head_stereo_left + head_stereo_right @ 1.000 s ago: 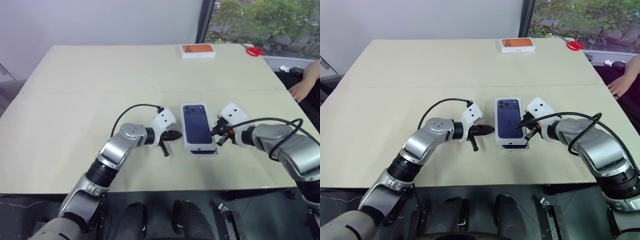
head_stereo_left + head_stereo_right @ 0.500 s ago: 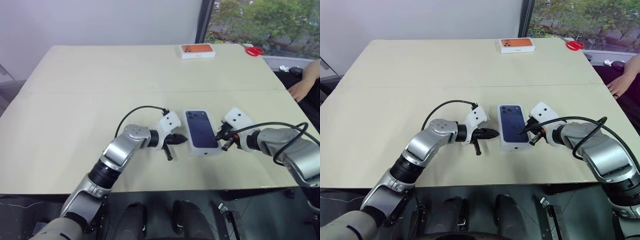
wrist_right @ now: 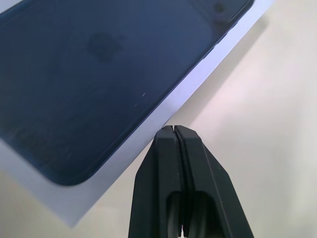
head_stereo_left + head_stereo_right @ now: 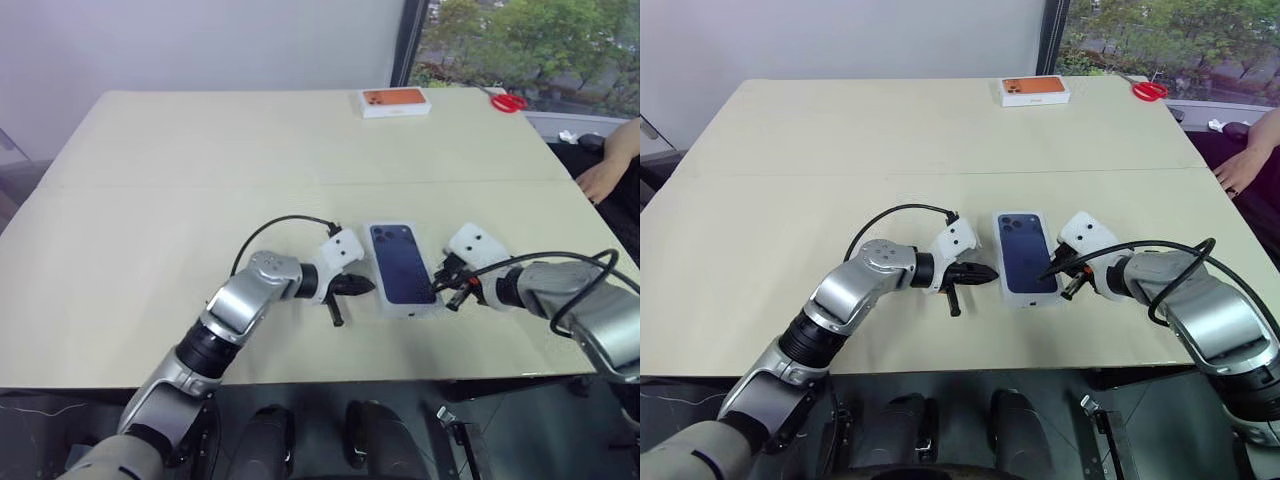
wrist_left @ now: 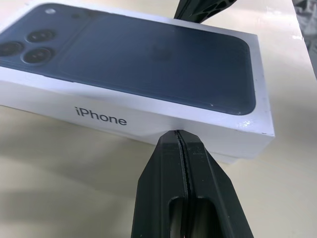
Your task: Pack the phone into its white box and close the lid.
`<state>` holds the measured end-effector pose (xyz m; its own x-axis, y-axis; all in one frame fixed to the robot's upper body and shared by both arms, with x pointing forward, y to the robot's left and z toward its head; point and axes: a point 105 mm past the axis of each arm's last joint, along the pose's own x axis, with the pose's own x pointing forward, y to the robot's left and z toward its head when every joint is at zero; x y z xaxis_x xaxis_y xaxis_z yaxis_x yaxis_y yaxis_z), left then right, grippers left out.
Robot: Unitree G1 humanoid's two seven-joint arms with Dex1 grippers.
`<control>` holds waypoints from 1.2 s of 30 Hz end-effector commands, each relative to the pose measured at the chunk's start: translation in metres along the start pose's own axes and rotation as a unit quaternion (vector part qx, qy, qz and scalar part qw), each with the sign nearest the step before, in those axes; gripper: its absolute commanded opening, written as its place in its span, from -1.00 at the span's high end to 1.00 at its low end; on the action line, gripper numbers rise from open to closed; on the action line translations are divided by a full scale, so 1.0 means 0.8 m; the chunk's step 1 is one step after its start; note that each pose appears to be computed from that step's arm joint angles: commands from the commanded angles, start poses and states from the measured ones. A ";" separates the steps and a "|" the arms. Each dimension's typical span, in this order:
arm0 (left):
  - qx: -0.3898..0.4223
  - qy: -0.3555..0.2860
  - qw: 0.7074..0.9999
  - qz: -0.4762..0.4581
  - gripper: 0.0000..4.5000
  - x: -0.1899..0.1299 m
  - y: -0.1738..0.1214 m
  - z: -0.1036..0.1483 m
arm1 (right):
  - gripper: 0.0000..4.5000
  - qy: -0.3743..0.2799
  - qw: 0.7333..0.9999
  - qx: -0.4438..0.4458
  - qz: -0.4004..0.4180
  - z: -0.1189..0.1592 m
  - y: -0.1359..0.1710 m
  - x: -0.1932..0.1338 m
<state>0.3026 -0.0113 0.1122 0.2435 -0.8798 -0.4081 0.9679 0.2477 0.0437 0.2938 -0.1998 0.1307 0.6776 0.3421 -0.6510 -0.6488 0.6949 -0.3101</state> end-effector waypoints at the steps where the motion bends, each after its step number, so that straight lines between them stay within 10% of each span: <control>1: 0.012 -0.001 1.000 -0.005 1.00 0.000 -0.004 0.006 | 0.98 -0.013 0.999 -0.035 0.005 0.011 0.007 -0.007; 12: -0.021 -0.129 0.990 0.060 1.00 -0.026 0.044 0.078 | 0.98 -0.083 0.996 -0.031 -0.007 0.035 -0.019 -0.053; 18: -0.020 -0.041 0.993 0.111 1.00 0.025 0.070 0.061 | 0.98 -0.064 0.992 -0.052 0.100 0.017 0.050 -0.037; 31: -0.023 0.066 0.994 0.082 1.00 0.051 0.054 0.004 | 0.98 0.002 0.997 -0.008 0.071 -0.024 0.055 -0.003; 36: -0.057 -0.070 0.989 0.119 1.00 0.019 0.076 0.049 | 0.98 -0.083 0.996 -0.011 -0.004 0.016 0.021 -0.011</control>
<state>0.3601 -0.0341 0.1193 0.4287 -0.8190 -0.3815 0.8904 0.4544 0.0251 0.2690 -0.1777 0.1197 0.6466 0.4606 -0.6081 -0.7087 0.6577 -0.2554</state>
